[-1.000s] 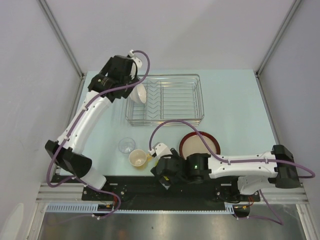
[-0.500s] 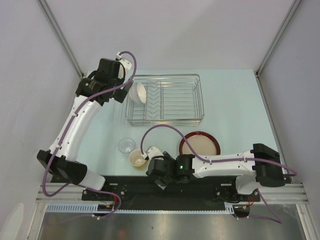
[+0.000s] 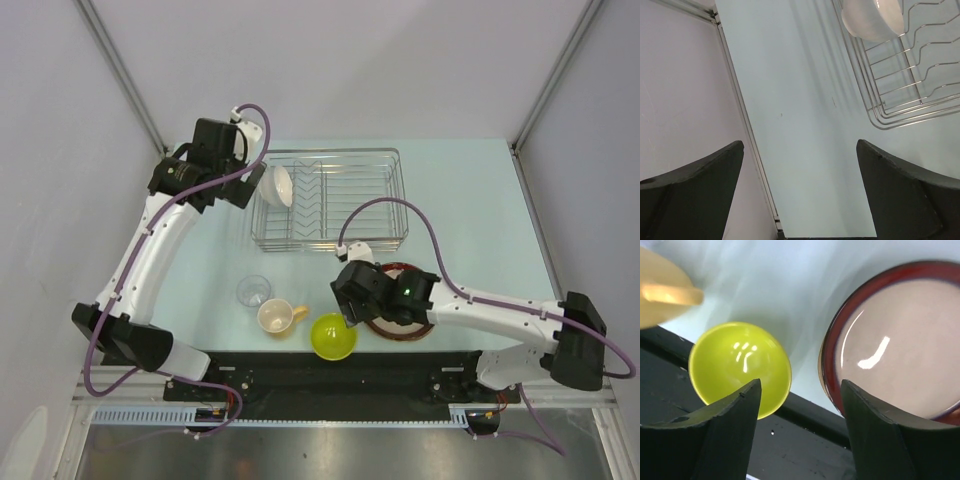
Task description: Load the mixed dishes into the dish rack
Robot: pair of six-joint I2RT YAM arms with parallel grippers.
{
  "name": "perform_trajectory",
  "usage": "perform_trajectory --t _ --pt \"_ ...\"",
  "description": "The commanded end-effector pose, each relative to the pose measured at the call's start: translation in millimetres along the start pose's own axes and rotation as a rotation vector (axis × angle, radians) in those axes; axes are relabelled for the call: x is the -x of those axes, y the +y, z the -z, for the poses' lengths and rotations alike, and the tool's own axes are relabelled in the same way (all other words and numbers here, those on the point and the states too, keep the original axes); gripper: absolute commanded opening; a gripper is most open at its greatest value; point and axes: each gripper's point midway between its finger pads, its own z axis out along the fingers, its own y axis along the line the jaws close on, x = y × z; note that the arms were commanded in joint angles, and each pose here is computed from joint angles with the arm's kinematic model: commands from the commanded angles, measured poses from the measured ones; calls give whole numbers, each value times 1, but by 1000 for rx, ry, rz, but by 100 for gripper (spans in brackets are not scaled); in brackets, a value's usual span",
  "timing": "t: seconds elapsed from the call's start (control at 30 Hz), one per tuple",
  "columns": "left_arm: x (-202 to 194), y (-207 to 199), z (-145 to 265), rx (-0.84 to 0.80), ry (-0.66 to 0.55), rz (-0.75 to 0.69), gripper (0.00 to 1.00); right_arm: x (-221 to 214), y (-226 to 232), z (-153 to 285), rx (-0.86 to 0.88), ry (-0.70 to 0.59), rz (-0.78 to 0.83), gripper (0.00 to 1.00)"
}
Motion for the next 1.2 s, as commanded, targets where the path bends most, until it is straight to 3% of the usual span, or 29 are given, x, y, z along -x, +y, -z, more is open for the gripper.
perform_trajectory --t 0.0,0.47,0.8,0.83,0.87,0.9,1.17 --pt "0 -1 9 -17 -22 27 100 -26 10 -13 27 93 5 67" --pt "2 4 8 7 -28 13 100 -64 27 -33 88 231 18 55" --pt "7 10 21 15 -53 15 100 -78 32 -51 116 310 31 25" --pt "7 10 22 13 -54 16 100 -78 33 -51 118 310 31 20" --pt "8 10 22 12 -56 17 100 -78 32 -50 116 309 28 6" --pt "9 11 25 8 -60 18 100 -75 30 -49 107 298 20 0" --pt "26 0 42 -90 -105 59 100 -4 8 -2 86 103 -44 0"
